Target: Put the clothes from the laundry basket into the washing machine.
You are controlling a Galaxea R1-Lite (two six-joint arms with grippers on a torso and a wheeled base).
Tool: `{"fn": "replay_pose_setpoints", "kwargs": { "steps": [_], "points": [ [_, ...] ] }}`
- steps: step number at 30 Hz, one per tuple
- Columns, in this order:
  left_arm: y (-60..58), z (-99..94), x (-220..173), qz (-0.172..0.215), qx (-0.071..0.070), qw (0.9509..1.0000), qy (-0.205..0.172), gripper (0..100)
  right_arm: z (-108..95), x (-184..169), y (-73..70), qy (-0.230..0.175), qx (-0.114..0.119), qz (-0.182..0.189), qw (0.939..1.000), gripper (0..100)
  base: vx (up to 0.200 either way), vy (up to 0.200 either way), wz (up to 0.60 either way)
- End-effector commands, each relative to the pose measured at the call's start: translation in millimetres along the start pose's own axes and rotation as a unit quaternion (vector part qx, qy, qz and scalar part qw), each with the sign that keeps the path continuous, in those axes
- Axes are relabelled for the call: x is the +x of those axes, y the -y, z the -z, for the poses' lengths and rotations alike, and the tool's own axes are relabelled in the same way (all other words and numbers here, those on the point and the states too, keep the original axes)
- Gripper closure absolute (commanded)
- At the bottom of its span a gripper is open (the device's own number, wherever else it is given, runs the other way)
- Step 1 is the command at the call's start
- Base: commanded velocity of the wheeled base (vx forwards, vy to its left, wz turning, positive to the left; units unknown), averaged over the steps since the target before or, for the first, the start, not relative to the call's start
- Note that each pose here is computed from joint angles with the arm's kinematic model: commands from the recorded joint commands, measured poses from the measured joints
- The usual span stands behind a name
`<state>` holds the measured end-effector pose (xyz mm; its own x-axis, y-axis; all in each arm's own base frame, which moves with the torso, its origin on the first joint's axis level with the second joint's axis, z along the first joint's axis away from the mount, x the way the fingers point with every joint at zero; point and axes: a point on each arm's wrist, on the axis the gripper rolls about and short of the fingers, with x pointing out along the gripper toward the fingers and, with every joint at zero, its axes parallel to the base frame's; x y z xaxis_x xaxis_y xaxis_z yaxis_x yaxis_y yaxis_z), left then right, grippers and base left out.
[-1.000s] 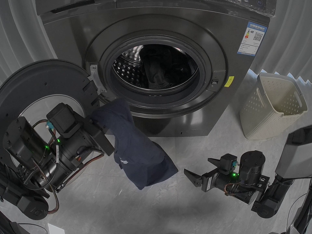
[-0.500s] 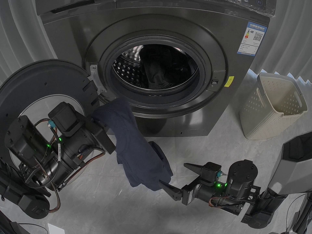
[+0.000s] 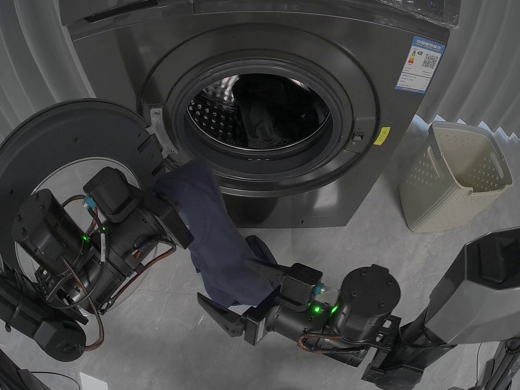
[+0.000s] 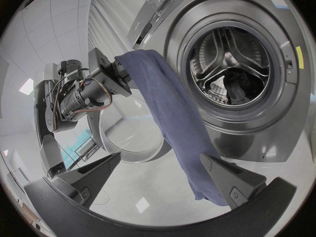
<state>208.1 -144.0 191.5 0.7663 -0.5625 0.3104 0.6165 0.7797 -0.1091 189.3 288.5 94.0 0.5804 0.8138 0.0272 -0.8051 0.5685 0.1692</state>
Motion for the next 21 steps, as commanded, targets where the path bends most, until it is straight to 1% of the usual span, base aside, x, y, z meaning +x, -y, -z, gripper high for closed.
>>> {"fn": "replay_pose_setpoints", "kwargs": {
  "steps": [1, 5, 6, 8, 12, 15, 21],
  "points": [
    [-0.3, 2.3, 1, -0.001, 0.000, 1.0000, -0.003, 100, 7, 16, -5.0, -0.007, 0.001, -0.008, 0.9999, 0, 0.000, 0.000, 0.00],
    [-0.3, 2.3, 1, 0.000, 0.000, 1.0000, -0.003, 100, 10, 27, -3.5, -0.001, 0.002, -0.007, 1.0000, 0, 0.000, 0.000, 0.00],
    [-0.3, 2.3, 1, 0.000, 0.000, 1.0000, -0.003, 100, 15, 37, -0.2, -0.002, 0.001, -0.003, 1.0000, 0, 0.000, 0.000, 0.00],
    [-0.3, 1.8, 1, -0.001, 0.000, 1.0000, -0.002, 100, 17, 45, 2.3, -0.003, 0.001, 0.001, 1.0000, 0, 0.000, 0.000, 0.00],
    [-0.5, 1.1, 0, -0.001, 0.000, 1.0000, -0.001, 100, 15, 61, 16.6, 0.011, 0.000, 0.018, 0.9998, 0, 0.000, 0.000, 0.00],
    [-0.1, 1.2, 0, 0.000, 0.000, 1.0000, -0.001, 100, 12, 66, 23.1, 0.016, -0.002, 0.026, 0.9995, 0, 0.000, 0.000, 0.00],
    [-0.3, 2.7, 0, 0.000, 0.000, 1.0000, -0.004, 100, 9, 69, 29.7, 0.015, -0.023, 0.035, 0.9990, 0, 0.000, 0.000, 0.00]
  ]
}}
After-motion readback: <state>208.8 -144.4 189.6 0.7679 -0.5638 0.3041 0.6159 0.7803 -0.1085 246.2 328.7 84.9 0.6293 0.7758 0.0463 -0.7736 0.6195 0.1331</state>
